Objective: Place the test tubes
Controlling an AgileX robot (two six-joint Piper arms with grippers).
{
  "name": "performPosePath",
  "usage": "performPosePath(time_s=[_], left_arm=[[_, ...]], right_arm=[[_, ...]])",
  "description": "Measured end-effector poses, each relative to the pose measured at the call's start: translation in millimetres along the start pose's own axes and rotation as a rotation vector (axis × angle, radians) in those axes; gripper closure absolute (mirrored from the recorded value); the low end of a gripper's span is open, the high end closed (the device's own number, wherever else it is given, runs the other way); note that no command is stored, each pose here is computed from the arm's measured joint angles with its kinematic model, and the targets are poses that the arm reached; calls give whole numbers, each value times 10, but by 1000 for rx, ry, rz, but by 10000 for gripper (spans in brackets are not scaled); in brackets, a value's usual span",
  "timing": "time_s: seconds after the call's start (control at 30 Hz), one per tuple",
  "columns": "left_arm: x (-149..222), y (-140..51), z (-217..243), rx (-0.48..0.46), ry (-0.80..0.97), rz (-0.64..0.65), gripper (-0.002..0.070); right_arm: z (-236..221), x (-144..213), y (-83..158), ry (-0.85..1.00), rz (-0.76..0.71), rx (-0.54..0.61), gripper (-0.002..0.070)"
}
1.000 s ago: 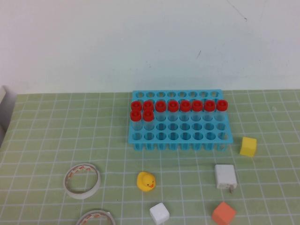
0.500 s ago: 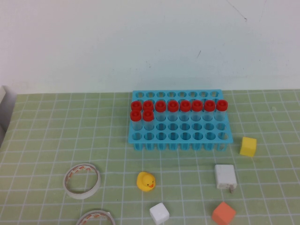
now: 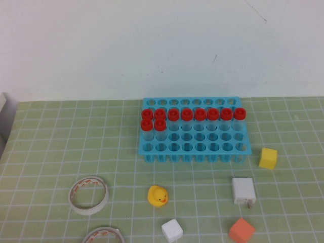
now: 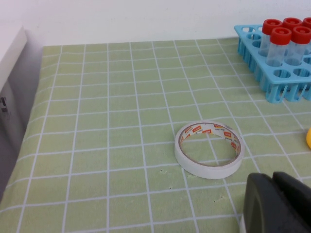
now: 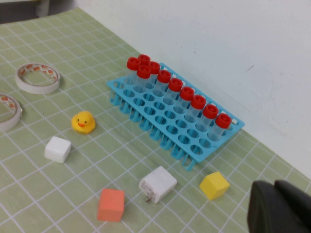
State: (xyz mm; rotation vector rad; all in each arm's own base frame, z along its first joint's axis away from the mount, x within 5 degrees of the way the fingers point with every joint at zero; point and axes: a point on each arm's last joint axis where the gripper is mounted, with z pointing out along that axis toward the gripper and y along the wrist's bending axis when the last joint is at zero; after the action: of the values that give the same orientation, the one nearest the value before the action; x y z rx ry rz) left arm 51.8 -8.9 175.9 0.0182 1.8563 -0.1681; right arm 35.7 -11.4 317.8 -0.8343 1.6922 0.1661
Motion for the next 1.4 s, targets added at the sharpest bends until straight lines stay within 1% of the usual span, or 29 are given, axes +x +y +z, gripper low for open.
performPosePath(time_s=[1.03, 1.23, 1.4], left_arm=[[-2, 0, 0, 0, -2, 2, 676], [-2, 0, 0, 0, -2, 2, 676], [-2, 0, 0, 0, -2, 2, 676]], right_arm=[[-5, 2, -2, 0, 2, 4, 678], [-46, 25, -24, 44, 46, 129, 678], [-116, 57, -46, 107, 112, 315, 678]])
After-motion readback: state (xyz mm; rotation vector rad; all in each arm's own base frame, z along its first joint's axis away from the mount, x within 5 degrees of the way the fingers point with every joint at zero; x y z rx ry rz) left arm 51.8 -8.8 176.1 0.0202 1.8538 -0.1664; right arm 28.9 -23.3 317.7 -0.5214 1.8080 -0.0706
